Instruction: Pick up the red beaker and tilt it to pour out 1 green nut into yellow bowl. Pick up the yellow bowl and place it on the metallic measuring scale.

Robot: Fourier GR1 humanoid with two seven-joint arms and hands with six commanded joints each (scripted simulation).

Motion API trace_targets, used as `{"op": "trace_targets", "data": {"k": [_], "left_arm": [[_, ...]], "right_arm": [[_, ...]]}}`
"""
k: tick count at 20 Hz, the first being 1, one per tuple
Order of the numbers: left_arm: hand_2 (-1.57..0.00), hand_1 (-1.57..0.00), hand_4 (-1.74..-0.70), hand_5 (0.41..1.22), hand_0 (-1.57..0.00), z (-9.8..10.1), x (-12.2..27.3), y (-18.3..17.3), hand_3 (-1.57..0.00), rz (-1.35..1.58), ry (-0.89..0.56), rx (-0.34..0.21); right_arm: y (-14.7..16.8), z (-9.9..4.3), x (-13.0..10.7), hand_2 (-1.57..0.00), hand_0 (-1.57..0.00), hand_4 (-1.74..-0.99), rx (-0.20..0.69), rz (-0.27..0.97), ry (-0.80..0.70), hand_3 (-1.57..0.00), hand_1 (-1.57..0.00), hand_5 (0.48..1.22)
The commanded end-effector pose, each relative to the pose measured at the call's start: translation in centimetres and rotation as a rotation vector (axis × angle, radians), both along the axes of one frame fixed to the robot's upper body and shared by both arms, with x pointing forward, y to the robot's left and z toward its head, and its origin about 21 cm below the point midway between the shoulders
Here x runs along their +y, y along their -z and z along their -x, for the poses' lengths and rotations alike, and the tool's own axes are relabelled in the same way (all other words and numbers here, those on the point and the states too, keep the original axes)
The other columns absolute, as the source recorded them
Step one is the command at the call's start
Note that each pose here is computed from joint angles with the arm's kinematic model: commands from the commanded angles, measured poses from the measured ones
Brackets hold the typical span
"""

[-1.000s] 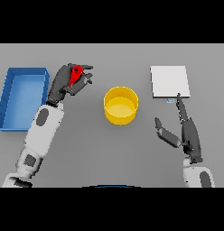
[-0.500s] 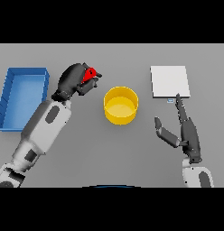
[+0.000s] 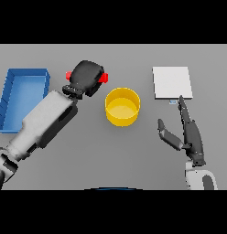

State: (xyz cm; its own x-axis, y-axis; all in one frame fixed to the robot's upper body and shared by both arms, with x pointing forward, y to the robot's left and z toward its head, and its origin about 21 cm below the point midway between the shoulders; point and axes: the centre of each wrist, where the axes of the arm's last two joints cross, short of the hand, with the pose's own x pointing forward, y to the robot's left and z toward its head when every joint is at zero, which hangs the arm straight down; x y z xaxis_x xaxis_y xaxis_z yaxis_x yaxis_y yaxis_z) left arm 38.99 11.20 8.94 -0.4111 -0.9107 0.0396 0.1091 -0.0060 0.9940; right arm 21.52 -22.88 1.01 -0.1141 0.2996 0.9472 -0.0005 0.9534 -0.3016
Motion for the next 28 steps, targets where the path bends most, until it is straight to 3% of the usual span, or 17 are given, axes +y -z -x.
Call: {"op": "trace_targets", "data": {"k": [1,5,12,20,28], "left_arm": [[-1.57,-1.57,-1.67,1.205,-1.57,-0.1,-0.2,-0.4,-1.57,-0.056,0.016,-0.012],[-1.57,-1.57,-1.70,1.215,-1.57,-0.4,-2.4,-1.6,-1.28,-0.271,0.121,-0.016],[-1.57,-1.57,-1.73,1.220,-1.57,-0.4,-5.0,-1.2,-1.51,-0.621,0.281,-0.057],[-1.57,-1.57,-1.74,1.221,-1.57,-0.9,-6.8,-1.7,-1.56,-0.864,0.370,-0.146],[-1.57,-1.57,-1.73,1.221,-1.57,-1.0,-8.6,-2.3,-1.57,-1.099,0.450,-0.214]], "right_arm": [[0.0,-0.1,0.1,0.00,0.00,-1.283,-0.005,-0.012,-0.003,0.00,0.00,0.702],[0.6,0.0,0.3,0.00,0.00,-1.292,0.000,-0.046,0.007,0.00,0.00,0.678],[0.5,-0.3,0.5,0.00,0.00,-1.291,-0.018,-0.089,0.007,0.00,0.00,0.640],[0.9,0.0,0.5,0.00,0.00,-1.276,0.003,-0.052,0.038,0.00,0.00,0.593],[0.8,-0.4,0.8,0.00,0.00,-1.204,-0.003,-0.021,0.046,0.00,0.00,0.591]]}}
